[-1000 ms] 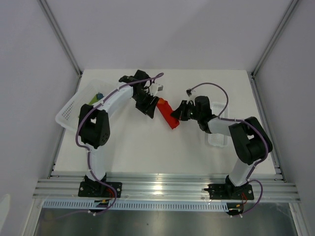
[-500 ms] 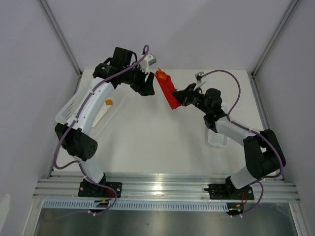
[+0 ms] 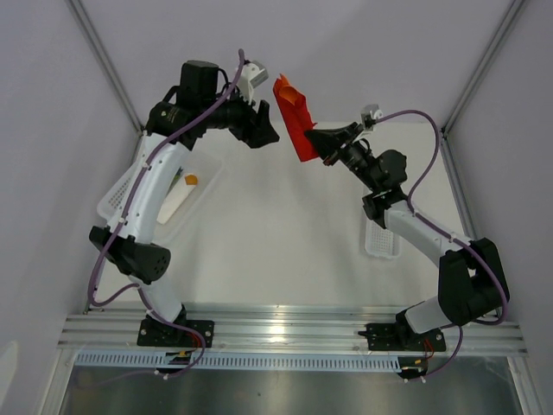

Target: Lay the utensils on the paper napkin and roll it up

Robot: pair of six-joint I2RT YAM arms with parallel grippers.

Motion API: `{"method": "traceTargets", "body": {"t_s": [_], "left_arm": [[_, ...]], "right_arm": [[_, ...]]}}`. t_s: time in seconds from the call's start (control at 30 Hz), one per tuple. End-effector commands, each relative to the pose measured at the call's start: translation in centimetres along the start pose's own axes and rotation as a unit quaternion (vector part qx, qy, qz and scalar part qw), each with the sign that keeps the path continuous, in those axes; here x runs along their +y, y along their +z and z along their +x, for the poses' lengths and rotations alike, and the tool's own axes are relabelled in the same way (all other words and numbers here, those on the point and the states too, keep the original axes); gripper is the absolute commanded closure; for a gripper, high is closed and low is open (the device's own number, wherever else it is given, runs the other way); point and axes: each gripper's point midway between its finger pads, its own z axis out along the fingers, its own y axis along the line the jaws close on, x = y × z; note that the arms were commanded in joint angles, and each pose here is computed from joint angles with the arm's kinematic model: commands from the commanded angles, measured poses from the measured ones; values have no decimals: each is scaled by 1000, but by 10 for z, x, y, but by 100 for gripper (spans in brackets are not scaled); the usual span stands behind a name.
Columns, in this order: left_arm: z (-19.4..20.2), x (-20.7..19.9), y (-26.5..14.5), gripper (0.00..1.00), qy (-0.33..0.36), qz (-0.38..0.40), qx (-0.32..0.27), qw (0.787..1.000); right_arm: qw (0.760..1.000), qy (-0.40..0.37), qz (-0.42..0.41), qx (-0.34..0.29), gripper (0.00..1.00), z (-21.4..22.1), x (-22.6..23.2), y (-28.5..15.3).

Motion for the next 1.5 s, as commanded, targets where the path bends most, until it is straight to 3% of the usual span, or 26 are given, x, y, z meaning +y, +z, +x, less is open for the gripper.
{"method": "traceTargets", "body": {"t_s": [0.0, 0.33, 0.6, 1.03, 1.47], "left_arm": [[-62, -27, -38, 23, 50, 5, -92, 994], [-88, -27, -47, 14, 69, -9, -137, 988], [-101, -42, -33, 12, 71, 35, -155, 985], [-112, -84, -38, 20, 55, 136, -174, 974], [-124, -94, -34, 42, 33, 144, -187, 971]], "right_arm": [[993, -45, -62, -94, 100, -67, 37, 8], [981, -59, -116, -144, 100, -96, 66, 7], [976, -75, -134, -152, 100, -103, 80, 2], [969, -64, -157, -182, 100, -112, 91, 1], [968, -68, -169, -174, 100, -112, 100, 6]]}}
